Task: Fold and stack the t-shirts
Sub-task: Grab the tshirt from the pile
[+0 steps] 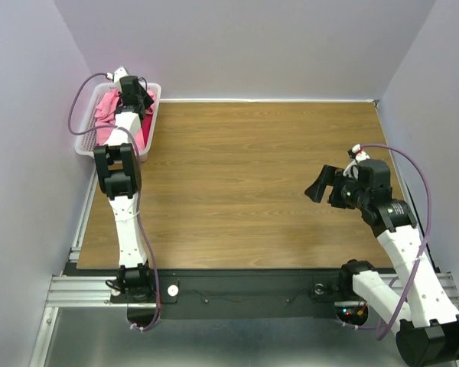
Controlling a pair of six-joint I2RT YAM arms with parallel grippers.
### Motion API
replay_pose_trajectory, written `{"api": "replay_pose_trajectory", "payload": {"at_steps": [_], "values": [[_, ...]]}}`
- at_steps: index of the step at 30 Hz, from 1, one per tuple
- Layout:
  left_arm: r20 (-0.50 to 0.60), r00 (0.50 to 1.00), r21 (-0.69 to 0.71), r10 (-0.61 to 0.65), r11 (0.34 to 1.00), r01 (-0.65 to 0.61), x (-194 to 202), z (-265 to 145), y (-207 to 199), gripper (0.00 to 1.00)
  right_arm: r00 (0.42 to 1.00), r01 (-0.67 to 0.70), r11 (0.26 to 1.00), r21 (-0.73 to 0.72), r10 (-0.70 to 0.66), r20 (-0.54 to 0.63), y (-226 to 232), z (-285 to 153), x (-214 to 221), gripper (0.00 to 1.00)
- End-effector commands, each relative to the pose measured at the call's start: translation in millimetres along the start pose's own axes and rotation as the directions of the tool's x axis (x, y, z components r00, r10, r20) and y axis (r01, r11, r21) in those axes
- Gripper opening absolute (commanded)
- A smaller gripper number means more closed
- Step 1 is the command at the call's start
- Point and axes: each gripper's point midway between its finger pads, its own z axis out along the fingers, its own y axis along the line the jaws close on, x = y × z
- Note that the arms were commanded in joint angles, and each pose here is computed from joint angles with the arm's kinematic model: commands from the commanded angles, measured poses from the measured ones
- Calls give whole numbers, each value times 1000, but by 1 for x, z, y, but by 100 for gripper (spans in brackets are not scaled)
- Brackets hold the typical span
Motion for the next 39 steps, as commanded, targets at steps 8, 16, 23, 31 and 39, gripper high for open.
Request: {"api": "replay_pose_trajectory", "payload": {"at_steps": [8,16,23,31,39], "values": [[90,995,184,-47,982,29,-36,-5,-40,38,1000,-8,999,-32,8,-2,4,3,6,100],[36,999,133,-40,990,35,-8,3,-19,33,1000,5,999,-51,-5,-2,8,-1,5,100],[18,1000,62,-4,998,3,7,12,0,32,1000,8,999,-52,-8,-3,8,-3,7,100],[104,993,82,55,995,-64,-40,-13,-17,0,1000,16,998,-57,-16,-3,9,-3,5,100],[372,925,206,78,965,-164,-176,-128,-84,0,999,37,998,-59,-35,34,12,-9,-4,100]]}}
